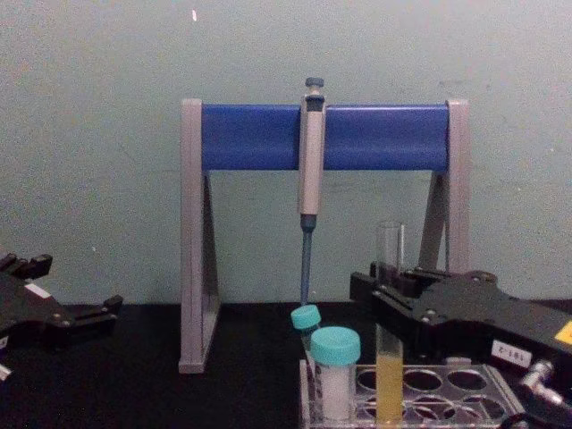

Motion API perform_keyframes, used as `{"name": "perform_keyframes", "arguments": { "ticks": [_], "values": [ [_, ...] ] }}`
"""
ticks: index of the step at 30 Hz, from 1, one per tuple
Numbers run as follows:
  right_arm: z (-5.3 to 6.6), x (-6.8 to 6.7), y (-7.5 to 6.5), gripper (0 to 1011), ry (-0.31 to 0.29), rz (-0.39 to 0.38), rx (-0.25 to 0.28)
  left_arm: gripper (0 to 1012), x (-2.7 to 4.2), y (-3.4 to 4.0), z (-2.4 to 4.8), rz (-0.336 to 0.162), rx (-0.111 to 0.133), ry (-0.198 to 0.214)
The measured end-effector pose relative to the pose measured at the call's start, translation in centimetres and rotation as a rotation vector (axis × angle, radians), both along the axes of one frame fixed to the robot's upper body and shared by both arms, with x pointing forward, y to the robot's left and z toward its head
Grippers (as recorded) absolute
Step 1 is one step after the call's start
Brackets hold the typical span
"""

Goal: Pick up the test tube from the test tube rack, shake it, then place it back into the test tube rack.

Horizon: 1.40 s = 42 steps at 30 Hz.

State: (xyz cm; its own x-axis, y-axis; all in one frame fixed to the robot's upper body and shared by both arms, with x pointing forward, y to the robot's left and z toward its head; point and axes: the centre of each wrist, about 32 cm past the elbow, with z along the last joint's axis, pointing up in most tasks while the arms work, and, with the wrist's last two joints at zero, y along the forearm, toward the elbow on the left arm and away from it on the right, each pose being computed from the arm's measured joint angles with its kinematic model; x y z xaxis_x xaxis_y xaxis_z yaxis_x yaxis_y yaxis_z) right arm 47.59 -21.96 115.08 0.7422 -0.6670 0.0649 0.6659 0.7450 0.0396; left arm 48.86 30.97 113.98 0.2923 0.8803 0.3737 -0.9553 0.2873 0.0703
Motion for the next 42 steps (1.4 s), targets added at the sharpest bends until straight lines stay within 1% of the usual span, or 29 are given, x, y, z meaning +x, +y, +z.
{"name": "perform_keyframes", "arguments": {
  "ticks": [7, 13, 14, 17, 20, 23, 26, 33, 39, 42],
  "values": [
    [0.4, -0.2, 0.0, 235, -0.022, -0.004, 0.016, 1001, 0.00, 0.00, 0.00, 0.000, 0.000, 0.000],
    [1.6, -0.4, -0.1, 235, -0.040, 0.001, 0.047, 1001, 0.00, 0.00, 0.00, 0.000, 0.000, 0.000],
    [1.9, -0.4, -0.1, 235, -0.045, 0.001, 0.052, 1001, 0.00, 0.00, 0.00, 0.000, 0.000, 0.000],
    [2.4, -0.3, -0.1, 235, -0.057, 0.000, 0.058, 1001, 0.00, 0.00, 0.00, 0.000, 0.000, 0.000],
    [3.2, 0.2, -0.2, 235, -0.082, -0.011, 0.063, 1001, 0.00, 0.00, 0.00, 0.000, 0.000, 0.000],
    [3.6, 0.7, -0.2, 235, -0.094, -0.018, 0.064, 1001, 0.00, 0.00, 0.00, 0.000, 0.000, 0.000],
    [3.9, 1.6, -0.3, 235, -0.107, -0.037, 0.061, 1001, 0.00, 0.00, 0.00, 0.000, 0.000, 0.000],
    [4.2, 2.9, -0.4, 235, -0.117, -0.068, 0.047, 1001, 0.00, 0.00, 0.00, 0.000, 0.000, 0.000],
    [4.1, 3.5, -0.5, 235, -0.110, -0.091, 0.040, 1001, 0.00, 0.00, 0.00, 0.000, 0.000, 0.000],
    [4.1, 3.5, -0.7, 235, -0.107, -0.100, 0.038, 1001, 0.00, 0.00, 0.00, 0.000, 0.000, 0.000]
  ]
}}
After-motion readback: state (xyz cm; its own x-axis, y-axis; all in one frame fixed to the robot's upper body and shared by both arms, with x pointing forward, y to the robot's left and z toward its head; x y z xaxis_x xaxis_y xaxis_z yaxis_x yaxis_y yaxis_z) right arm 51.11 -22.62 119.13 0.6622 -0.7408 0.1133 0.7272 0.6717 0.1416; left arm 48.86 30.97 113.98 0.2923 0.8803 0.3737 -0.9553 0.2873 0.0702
